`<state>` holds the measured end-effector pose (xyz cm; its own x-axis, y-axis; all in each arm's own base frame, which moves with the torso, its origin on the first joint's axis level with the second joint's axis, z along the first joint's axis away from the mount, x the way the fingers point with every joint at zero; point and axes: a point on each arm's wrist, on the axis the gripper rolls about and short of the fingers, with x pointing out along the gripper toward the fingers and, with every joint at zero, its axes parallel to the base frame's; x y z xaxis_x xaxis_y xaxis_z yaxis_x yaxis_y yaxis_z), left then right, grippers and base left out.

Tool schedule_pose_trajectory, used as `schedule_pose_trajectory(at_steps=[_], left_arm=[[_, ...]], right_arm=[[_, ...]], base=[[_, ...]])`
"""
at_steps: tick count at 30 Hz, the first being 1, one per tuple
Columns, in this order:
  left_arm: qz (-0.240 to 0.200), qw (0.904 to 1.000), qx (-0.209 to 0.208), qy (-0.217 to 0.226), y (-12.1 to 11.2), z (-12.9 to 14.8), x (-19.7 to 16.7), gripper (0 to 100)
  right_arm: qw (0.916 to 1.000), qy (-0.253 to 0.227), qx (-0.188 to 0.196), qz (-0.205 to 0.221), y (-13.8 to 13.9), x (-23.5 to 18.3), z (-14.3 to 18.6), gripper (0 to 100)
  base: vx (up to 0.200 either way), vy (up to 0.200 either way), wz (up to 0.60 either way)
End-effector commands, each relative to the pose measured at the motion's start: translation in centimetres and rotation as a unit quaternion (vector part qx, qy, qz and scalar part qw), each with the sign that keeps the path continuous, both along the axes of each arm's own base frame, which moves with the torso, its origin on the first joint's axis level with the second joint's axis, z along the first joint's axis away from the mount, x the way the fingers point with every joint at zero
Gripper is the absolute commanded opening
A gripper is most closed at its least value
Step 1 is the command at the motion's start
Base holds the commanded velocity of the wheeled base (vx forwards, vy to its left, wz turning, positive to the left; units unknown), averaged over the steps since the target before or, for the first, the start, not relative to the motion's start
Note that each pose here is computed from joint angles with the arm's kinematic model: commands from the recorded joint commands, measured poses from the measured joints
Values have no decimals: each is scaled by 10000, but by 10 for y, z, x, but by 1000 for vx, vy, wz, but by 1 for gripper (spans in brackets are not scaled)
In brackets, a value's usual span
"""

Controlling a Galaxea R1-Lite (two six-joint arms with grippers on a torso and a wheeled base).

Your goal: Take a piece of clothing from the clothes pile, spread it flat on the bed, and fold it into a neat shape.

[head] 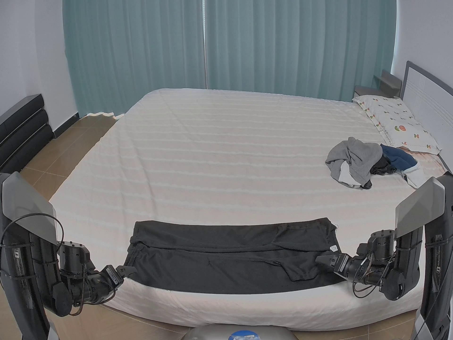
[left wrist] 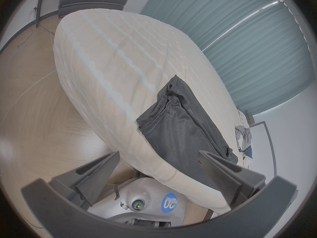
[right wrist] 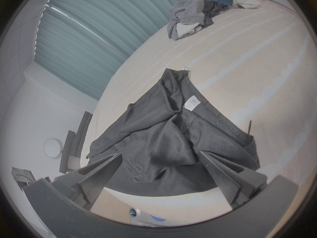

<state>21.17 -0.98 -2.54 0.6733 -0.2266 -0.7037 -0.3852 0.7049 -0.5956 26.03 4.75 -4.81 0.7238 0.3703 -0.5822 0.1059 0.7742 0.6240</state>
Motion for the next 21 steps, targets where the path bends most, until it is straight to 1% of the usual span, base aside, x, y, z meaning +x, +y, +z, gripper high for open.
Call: schedule_pose_trajectory(at_steps=[1, 6, 11, 12, 21], left_arm=[[-7, 10000, -2, 78, 0, -1, -4, 100], [-17, 10000, 3, 85, -1, -1, -4, 100], [-17, 10000, 4, 93, -1, -1, -4, 100], [-17, 10000, 4, 93, -1, -1, -4, 100], [-17, 10000, 4, 93, -1, -1, -4, 100]], right_arm=[[10000, 33, 8, -80, -5, 5, -10, 100], [9999, 34, 86, 68, -5, 5, -11, 100], [9999, 57, 83, 60, -5, 5, -12, 100], [9999, 46, 79, 57, -6, 6, -12, 0], [9999, 57, 75, -86, -12, 4, -9, 0]], base=[[0, 0, 0], [0, 0, 0], [0, 0, 0], [0, 0, 0], [0, 0, 0]])
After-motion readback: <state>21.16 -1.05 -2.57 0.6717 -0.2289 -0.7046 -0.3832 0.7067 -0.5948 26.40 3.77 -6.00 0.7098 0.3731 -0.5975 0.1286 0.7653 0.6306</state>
